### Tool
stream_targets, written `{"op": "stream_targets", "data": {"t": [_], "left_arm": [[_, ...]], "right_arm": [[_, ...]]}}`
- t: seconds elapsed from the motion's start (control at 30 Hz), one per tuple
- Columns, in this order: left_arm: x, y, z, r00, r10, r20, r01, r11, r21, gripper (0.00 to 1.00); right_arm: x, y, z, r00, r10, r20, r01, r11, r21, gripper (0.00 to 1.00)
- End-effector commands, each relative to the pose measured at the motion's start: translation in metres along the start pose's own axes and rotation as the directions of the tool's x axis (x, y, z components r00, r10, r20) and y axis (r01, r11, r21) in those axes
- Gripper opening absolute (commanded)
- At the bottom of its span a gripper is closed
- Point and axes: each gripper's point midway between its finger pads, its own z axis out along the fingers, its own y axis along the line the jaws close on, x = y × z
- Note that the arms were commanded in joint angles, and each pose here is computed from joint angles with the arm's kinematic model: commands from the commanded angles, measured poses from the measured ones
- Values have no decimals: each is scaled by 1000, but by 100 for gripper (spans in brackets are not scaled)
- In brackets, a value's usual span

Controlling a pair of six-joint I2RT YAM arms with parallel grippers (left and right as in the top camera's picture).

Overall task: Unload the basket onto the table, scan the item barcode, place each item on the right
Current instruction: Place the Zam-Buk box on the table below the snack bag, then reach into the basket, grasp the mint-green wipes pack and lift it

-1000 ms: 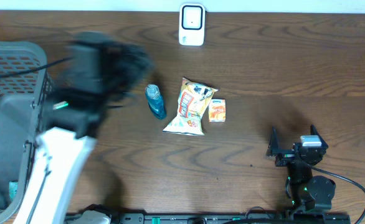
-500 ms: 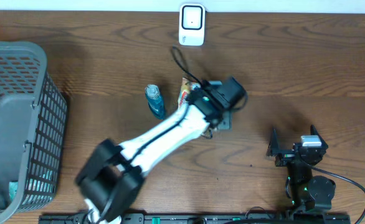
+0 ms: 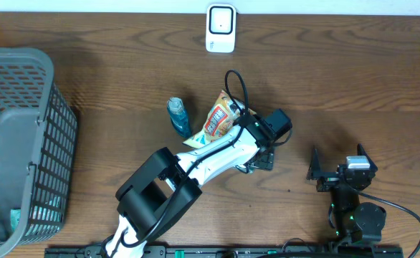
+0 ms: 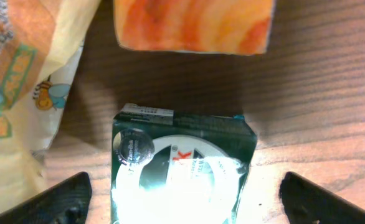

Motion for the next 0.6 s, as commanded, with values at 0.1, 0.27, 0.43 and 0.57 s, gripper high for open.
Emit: {"op": "stream_targets", "data": {"t": [0.1,0.27,0.43,0.57], "left_arm": [[-42,14,-87,990,-3,139,-6,998,61,98],[-87,73,-218,906,-109,409,86,994,73,98],[-94,173,-332,688,-294,664,306,947,102,98],[-63,277,-388,480,-431,764,542,831,128,98]], "right_arm": [[1,1,0,1000,1,-4,-1,1000,-3,99],[1,1,0,1000,1,-4,-1,1000,-4,99],[1,1,0,1000,1,-3,-1,1000,-4,99],[1,1,0,1000,1,-4,-1,1000,-4,99]]}}
